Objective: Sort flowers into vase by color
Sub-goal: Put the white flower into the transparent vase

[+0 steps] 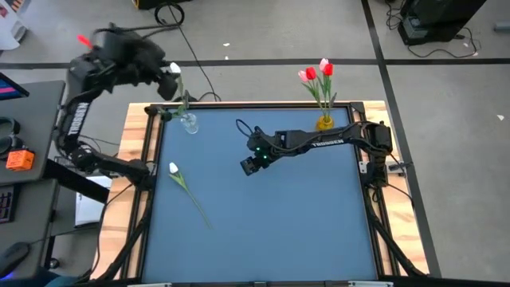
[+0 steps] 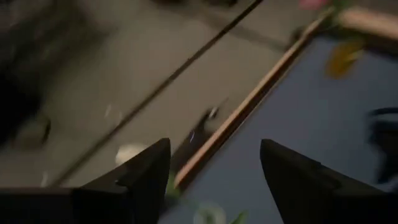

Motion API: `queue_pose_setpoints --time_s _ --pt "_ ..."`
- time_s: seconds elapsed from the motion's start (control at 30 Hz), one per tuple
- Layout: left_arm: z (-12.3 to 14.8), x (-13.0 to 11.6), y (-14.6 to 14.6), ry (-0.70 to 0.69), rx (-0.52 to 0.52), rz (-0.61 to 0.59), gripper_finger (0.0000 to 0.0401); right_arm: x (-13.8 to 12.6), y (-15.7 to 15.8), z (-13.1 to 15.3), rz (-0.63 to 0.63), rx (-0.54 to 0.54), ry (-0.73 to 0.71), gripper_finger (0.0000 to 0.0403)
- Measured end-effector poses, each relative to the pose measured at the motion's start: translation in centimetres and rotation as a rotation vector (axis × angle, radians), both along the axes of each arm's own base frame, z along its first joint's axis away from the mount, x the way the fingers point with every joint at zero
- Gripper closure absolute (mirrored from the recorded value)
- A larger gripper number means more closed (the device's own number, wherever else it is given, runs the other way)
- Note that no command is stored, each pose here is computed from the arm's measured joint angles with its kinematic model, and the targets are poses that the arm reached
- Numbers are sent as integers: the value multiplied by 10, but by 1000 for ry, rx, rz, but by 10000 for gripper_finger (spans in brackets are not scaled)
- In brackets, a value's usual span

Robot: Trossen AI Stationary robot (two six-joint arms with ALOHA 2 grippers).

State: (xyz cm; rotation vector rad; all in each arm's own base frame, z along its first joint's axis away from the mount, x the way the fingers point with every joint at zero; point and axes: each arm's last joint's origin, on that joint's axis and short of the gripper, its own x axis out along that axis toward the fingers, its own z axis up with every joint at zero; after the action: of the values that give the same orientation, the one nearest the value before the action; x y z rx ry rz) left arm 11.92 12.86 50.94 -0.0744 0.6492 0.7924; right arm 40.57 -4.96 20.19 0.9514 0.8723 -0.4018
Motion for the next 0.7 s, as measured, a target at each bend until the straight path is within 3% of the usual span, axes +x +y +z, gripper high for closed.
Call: queue_pose_setpoints --time_s 0.13,0.33,0.53,0.7 --pt "19 8 -28 -99 38 -244 169 0 0 0 -2 10 0 243" --pt "14 34 -60 -120 -39 -502 206 1 4 0 -21 40 0 243" --pt "-16 68 -83 -48 -157 -600 218 4 32 1 -19 62 -6 243" --pt "-55 92 -106 7 -312 -569 218 4 66 0 -60 46 2 243"
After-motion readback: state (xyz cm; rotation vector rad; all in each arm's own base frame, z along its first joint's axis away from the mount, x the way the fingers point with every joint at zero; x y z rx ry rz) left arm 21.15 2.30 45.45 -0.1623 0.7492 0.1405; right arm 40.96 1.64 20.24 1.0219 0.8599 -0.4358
